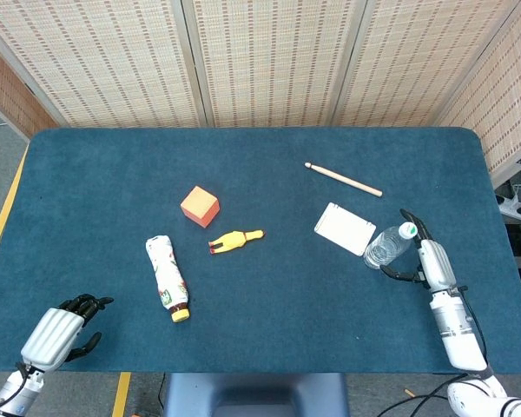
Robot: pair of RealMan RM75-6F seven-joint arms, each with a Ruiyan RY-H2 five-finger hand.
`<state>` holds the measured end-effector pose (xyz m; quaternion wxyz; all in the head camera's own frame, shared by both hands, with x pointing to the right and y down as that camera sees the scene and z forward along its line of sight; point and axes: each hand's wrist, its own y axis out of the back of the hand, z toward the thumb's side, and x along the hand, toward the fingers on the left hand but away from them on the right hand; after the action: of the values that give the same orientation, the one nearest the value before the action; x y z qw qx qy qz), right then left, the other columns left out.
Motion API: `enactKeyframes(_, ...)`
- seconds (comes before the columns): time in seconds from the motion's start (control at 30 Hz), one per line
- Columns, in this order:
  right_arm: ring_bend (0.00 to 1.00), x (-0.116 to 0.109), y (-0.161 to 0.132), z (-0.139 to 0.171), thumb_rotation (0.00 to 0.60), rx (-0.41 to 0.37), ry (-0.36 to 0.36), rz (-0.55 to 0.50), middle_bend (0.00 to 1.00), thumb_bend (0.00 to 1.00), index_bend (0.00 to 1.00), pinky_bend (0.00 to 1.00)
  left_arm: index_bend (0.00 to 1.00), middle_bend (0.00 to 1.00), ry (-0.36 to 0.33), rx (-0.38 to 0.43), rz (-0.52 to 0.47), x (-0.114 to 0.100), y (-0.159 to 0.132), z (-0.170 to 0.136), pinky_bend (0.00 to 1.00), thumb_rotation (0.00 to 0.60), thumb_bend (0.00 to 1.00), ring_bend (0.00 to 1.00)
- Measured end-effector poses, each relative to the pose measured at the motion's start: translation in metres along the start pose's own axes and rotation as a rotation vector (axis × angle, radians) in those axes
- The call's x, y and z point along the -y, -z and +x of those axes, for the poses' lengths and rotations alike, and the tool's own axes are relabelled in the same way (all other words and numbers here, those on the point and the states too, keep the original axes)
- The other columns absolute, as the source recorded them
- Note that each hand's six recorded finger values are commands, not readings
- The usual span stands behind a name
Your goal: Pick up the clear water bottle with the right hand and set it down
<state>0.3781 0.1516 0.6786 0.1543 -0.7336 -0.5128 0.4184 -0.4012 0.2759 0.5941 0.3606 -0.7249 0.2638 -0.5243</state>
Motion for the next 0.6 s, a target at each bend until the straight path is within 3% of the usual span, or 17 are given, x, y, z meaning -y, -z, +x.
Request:
enactKeyframes(0.2,0.00,0.014,-0.003,-0.013,0.600,0.015,-0.108,-0.198,0.05,0.08,0.01,0.15,0.21,0.33,0.004,-0.001,0.000,0.001,0.000,0.000,0.43,0.600,0.37,0.23)
enactKeyframes(0.27,0.03,0.019,-0.003,-0.019,0.600,0.030,-0.145,-0.238,0.12,0.12,0.05,0.17,0.21,0.33,0.004,0.000,-0.002,0.000,0.000,0.000,0.43,0.600,0.37,0.23)
enactKeyframes(0.3,0.08,0.020,-0.003,-0.021,0.600,0.033,-0.153,-0.245,0.18,0.16,0.11,0.20,0.21,0.33,0.003,0.000,-0.002,0.000,0.000,0.000,0.43,0.600,0.37,0.23)
enactKeyframes(0.37,0.28,0.020,-0.001,-0.025,0.600,0.043,-0.151,-0.251,0.40,0.31,0.37,0.37,0.21,0.33,0.003,0.001,0.000,0.000,0.000,0.000,0.43,0.600,0.37,0.23)
enactKeyframes(0.47,0.50,0.020,0.002,-0.028,0.600,0.056,-0.132,-0.236,0.60,0.45,0.64,0.56,0.21,0.33,0.008,0.000,-0.001,0.001,0.000,0.000,0.43,0.600,0.37,0.23)
enactKeyframes(0.6,0.59,0.019,0.004,-0.029,0.600,0.061,-0.098,-0.190,0.69,0.51,0.76,0.64,0.21,0.33,0.007,0.002,0.001,0.001,0.000,0.000,0.43,0.600,0.37,0.23)
